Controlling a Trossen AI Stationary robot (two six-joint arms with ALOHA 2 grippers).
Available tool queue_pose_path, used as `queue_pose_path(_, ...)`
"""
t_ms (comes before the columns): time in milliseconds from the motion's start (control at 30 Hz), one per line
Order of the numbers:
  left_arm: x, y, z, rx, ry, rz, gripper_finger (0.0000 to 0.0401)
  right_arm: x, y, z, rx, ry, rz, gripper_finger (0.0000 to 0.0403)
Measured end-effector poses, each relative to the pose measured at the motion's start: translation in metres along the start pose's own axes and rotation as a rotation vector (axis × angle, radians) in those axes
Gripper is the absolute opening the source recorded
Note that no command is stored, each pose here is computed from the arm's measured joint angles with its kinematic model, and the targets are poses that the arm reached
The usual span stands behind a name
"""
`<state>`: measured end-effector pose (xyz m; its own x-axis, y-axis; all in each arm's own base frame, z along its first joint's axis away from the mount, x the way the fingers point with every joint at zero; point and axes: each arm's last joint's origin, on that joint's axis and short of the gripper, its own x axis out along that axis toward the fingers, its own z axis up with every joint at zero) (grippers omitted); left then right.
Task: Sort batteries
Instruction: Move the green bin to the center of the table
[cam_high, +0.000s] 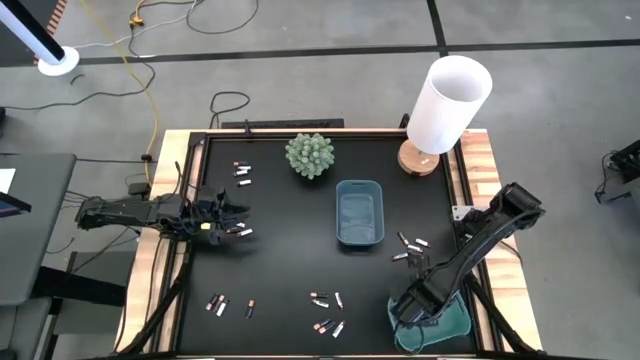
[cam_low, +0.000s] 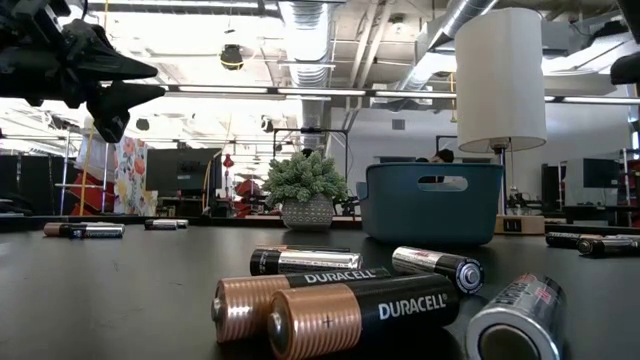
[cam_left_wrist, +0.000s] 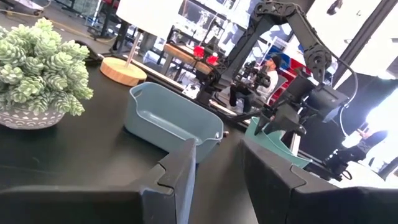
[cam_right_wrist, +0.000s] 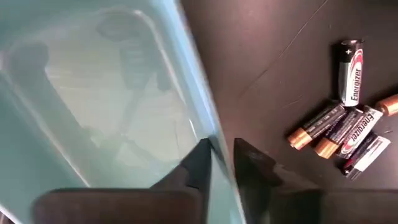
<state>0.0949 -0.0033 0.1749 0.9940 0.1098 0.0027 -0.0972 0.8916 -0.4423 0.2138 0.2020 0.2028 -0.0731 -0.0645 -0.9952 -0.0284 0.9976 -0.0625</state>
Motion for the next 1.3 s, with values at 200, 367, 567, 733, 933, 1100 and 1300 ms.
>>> queue_pose_path(200,0.0,0.0,0.0,0.0,0.005,-0.008,0.0125,-0.001,0.0,-0.001,-0.048,0.04,0.045,0.0011)
queue_pose_path(367,0.0,0.0,0.0,0.001,0.007,-0.009,0.0125,-0.03,-0.008,-0.003,0.038,0.073,0.021,0.0004)
queue_pose_path(567,0.0,0.0,-0.001,0.034,0.007,-0.009,0.0125,-0.101,-0.034,-0.004,0.286,-0.111,0.033,0.0001)
queue_pose_path(733,0.0,0.0,-0.001,0.035,0.007,-0.009,0.0125,-0.156,-0.065,-0.004,0.54,-0.41,0.071,0.0001)
queue_pose_path(933,0.0,0.0,-0.001,0.034,0.007,-0.009,0.0125,-0.188,-0.114,0.023,0.867,-0.642,0.087,0.0)
queue_pose_path(1100,0.0,0.0,-0.001,0.034,0.007,-0.008,0.0125,-0.182,-0.154,0.084,0.986,-0.755,0.159,0.0)
queue_pose_path(1300,0.0,0.0,-0.001,0.045,0.007,-0.008,0.0125,-0.151,-0.21,0.133,1.195,-0.659,0.259,0.0001)
